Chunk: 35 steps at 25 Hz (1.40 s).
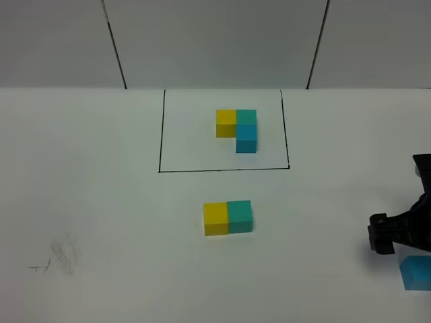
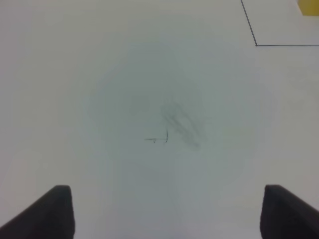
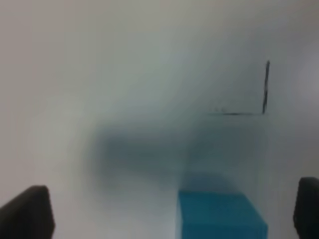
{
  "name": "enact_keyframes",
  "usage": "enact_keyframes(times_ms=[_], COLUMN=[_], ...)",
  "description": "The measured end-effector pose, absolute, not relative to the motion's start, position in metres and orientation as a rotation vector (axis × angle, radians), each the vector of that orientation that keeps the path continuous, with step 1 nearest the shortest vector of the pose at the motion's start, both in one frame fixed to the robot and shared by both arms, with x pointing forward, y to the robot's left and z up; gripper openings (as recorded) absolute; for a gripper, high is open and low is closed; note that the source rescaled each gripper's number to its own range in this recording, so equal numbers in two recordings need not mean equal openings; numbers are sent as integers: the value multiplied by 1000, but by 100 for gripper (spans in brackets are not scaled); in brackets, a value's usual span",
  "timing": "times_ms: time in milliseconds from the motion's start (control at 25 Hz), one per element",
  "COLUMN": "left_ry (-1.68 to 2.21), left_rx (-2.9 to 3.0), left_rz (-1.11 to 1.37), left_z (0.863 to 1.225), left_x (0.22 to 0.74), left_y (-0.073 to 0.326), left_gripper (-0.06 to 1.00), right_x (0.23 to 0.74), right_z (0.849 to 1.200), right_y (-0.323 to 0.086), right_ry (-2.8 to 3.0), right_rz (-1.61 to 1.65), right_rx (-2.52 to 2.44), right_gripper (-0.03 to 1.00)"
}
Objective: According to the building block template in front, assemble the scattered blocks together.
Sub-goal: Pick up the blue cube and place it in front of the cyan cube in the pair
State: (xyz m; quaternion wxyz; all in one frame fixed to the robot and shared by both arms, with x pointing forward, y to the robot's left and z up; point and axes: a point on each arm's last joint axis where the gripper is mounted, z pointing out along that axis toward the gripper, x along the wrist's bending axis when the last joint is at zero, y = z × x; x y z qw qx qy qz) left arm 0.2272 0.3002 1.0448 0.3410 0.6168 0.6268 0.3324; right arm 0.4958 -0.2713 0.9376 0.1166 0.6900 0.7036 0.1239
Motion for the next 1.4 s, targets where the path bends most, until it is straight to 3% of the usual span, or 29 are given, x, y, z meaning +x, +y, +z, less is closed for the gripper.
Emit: enact_keyframes(times_ms=[640,1240,1320,1400], left_ry=[1631,1631,1631,1631], left_rx=[1605,1604,1604,1604], left_rz=[865,864,864,864], left_z=[1045,1045,1045,1045], left_x=[227,227,227,227], left_y=[300,300,300,300], left_gripper=[66,66,66,66], right_x=[477,480,481,481], right_z=[922,904,903,903], right_y=[-288,-289,-289,-289], right_ry=[2035,2049,2054,2067], right_rz=[248,212,214,218], right_rx=[2151,2175,2170,2152], right_gripper=[92,77,72,55])
